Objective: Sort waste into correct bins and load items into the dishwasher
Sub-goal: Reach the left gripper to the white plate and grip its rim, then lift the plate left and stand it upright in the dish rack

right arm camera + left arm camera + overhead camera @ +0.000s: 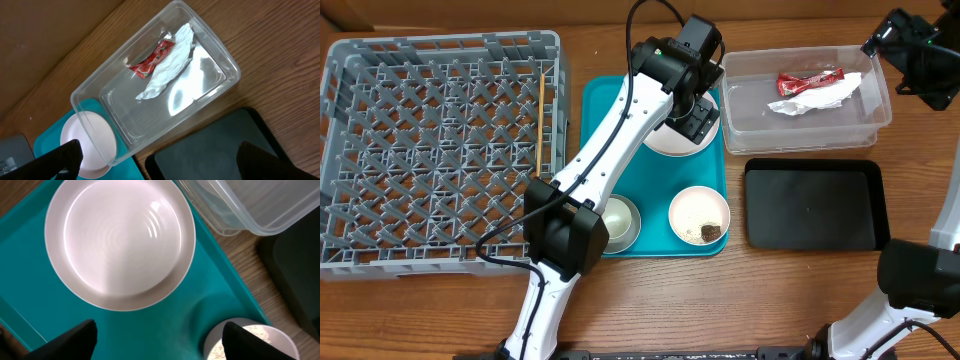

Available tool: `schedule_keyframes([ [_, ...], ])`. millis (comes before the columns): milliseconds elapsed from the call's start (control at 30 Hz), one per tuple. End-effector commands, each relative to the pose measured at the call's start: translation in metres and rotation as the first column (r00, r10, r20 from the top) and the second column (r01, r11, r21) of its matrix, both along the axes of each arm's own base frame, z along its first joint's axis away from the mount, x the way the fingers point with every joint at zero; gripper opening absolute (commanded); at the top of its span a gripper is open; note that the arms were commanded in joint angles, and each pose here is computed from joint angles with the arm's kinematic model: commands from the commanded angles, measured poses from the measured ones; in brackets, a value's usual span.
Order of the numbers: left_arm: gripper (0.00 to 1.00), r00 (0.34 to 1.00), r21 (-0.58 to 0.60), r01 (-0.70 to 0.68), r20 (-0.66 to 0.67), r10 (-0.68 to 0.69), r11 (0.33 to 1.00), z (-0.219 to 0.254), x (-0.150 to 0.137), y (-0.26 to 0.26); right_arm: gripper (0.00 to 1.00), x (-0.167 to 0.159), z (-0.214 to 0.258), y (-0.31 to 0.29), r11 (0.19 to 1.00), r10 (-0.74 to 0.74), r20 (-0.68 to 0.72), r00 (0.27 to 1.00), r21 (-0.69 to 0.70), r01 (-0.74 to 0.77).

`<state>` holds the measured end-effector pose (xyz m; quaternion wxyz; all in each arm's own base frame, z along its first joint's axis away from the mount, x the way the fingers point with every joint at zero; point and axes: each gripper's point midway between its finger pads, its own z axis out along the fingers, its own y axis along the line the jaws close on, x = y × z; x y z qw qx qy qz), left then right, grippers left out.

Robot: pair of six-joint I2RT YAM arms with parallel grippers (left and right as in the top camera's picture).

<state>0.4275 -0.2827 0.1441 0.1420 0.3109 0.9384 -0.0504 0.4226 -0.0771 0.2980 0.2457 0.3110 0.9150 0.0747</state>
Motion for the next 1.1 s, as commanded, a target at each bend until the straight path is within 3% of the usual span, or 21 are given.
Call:
schedule_keyframes([
  [0,0.75,0.991,0.054,0.122,-0.059,-0.119,0.991,-0.034,-0.006,-0.005,1.0,0.001,0.008,-0.001,1.0,-0.005,0.025,1.0,-0.002,0.005],
  [133,0.71,0.971,0.103,0.187,-0.172,-0.168,0.977,-0.079,-0.018,-0.002,1.0,0.001,0.008,-0.001,1.0,-0.005,0.025,1.0,-0.002,0.005],
  [433,0.66,0.954,0.134,0.224,-0.232,-0.189,0.965,-0.143,-0.014,-0.005,1.0,0.001,0.008,-0.001,1.0,-0.005,0.025,1.0,-0.002,0.005],
  [567,0.42,0.946,0.138,0.249,-0.245,-0.211,0.959,-0.153,-0.015,-0.004,1.0,0.001,0.008,-0.001,1.0,-0.005,0.025,1.0,-0.002,0.005],
  [667,0.07,0.945,0.141,0.249,-0.251,-0.209,0.958,-0.153,-0.016,-0.003,1.0,0.001,0.008,-0.001,1.0,-0.005,0.025,1.0,-0.002,0.005],
  [700,0.04,0.943,0.144,0.25,-0.261,-0.207,0.957,-0.153,-0.018,-0.002,1.0,0.001,0.008,-0.001,1.0,-0.005,0.025,1.0,-0.002,0.005],
  [900,0.04,0.963,0.124,0.156,-0.241,-0.123,0.98,-0.141,-0.013,-0.007,1.0,0.001,0.008,-0.001,1.0,-0.005,0.025,1.0,-0.002,0.005],
  [1067,0.04,0.982,-0.047,0.069,-0.174,-0.076,0.996,-0.081,0.002,-0.03,1.0,0.001,0.008,-0.001,1.0,-0.005,0.025,1.0,-0.002,0.005],
])
